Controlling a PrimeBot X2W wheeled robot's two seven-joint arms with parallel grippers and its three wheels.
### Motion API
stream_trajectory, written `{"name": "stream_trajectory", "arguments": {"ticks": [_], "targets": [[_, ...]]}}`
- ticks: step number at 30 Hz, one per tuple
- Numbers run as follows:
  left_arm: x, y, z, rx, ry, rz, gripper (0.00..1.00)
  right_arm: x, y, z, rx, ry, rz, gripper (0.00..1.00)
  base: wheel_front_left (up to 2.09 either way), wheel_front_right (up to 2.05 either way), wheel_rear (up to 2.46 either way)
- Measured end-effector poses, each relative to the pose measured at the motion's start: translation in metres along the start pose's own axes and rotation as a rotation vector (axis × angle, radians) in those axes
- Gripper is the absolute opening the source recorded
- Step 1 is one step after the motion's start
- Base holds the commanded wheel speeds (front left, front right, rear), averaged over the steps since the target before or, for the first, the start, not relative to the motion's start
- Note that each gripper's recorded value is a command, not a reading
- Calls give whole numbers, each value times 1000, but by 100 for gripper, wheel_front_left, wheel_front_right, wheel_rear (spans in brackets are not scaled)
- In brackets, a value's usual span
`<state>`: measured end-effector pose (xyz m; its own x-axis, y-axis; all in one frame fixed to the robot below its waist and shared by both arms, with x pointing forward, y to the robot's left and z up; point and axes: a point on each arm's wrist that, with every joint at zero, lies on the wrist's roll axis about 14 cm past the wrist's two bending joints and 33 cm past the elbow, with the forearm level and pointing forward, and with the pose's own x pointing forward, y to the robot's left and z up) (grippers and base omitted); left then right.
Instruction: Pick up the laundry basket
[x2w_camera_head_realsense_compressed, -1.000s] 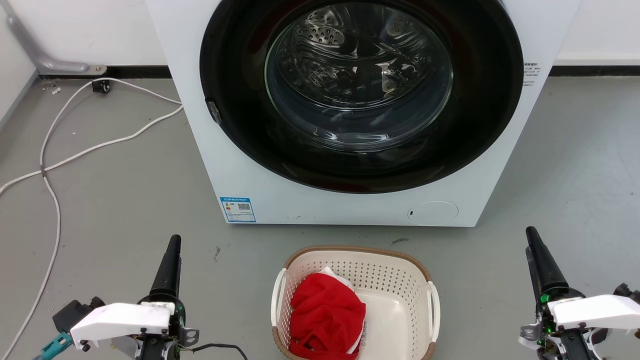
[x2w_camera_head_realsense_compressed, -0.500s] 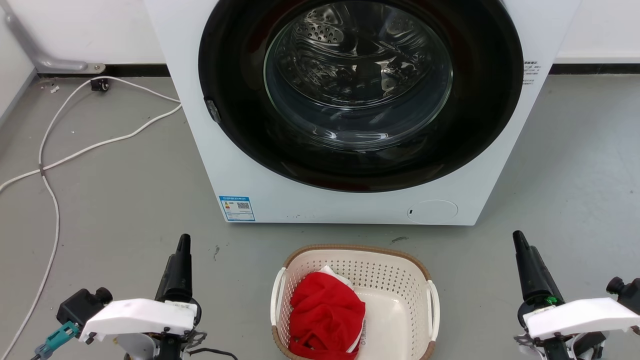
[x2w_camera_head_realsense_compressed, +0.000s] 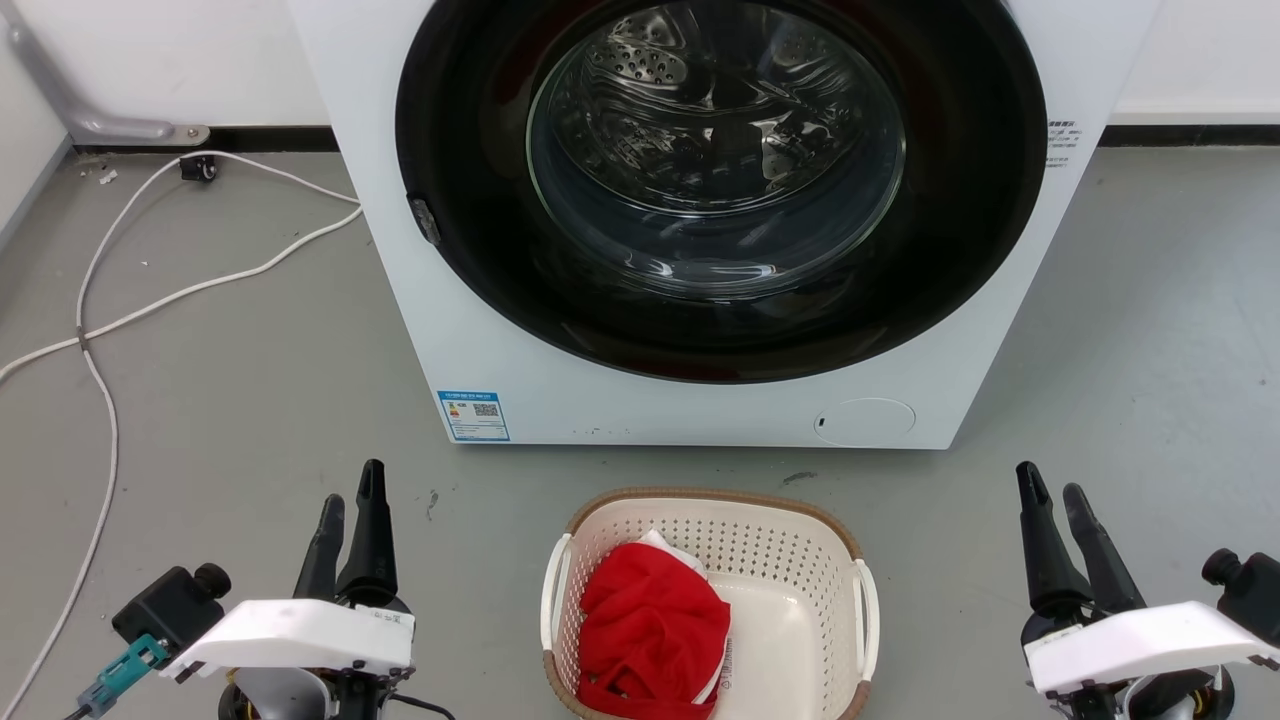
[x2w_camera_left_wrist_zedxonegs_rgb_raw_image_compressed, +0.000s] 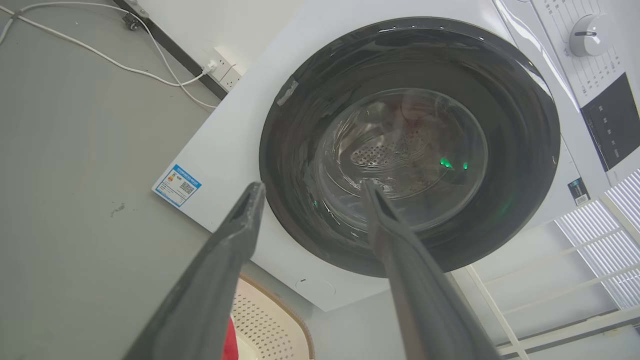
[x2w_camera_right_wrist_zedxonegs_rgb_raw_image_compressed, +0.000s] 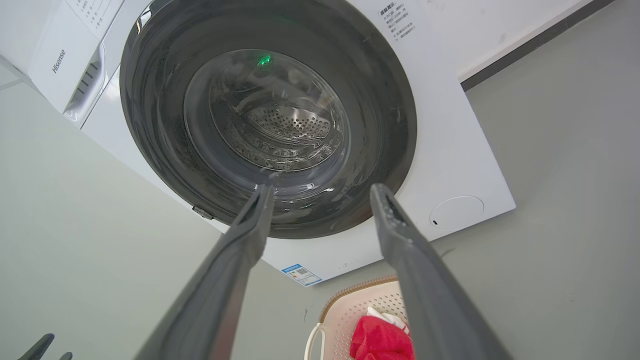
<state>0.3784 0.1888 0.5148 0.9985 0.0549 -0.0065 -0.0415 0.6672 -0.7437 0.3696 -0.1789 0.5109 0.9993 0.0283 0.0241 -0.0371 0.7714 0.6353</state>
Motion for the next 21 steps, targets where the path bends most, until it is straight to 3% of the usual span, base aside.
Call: {"name": "stream_trajectory", "arguments": {"ticks": [21], "targets": [[-4, -16, 7, 266, -64, -54, 100, -7, 9, 4, -266, -35, 42, 100, 0, 0, 0]]}}
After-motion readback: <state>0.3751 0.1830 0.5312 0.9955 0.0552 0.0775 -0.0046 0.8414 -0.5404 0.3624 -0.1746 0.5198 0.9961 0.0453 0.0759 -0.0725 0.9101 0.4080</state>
